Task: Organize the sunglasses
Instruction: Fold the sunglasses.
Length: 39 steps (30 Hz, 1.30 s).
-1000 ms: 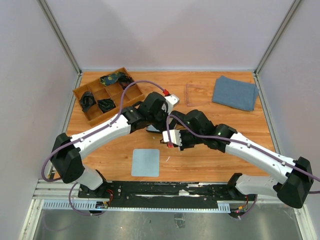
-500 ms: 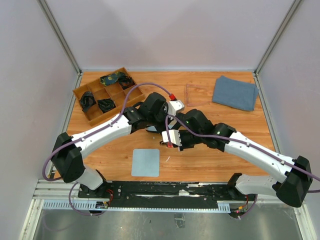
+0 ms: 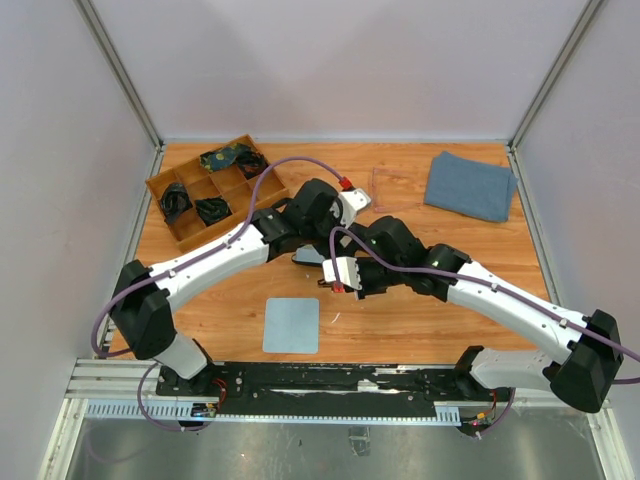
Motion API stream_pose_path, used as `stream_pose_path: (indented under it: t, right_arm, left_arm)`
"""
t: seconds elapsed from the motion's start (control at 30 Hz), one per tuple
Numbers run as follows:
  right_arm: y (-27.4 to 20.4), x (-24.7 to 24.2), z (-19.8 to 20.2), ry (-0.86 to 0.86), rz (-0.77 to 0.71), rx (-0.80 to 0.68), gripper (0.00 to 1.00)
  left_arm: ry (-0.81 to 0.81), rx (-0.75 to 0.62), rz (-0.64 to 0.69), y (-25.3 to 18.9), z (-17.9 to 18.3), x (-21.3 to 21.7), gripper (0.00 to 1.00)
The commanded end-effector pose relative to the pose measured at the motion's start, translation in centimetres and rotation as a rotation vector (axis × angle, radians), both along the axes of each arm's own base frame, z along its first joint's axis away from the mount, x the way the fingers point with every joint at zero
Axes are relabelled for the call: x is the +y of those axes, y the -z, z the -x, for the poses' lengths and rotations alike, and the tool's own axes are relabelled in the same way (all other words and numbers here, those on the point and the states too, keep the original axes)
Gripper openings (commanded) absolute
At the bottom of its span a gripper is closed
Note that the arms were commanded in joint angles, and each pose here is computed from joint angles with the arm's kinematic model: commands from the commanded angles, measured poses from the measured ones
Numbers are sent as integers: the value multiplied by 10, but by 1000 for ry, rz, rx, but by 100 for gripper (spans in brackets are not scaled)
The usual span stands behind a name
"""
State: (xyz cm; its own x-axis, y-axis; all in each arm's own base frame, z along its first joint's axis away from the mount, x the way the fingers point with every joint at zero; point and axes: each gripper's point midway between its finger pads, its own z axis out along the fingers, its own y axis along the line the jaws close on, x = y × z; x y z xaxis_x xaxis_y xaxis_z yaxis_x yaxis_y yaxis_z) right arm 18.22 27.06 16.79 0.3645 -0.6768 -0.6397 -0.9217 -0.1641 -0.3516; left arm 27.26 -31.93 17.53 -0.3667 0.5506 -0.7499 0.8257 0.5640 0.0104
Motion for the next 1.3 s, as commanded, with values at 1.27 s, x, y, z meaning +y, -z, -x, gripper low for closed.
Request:
stream_pose_path:
  t: [1.27]
  right_arm:
    - [-11,-17,-32,250,-51,-19,1]
  left_arm:
    - [-565,-118,61,-26,-72,83,99]
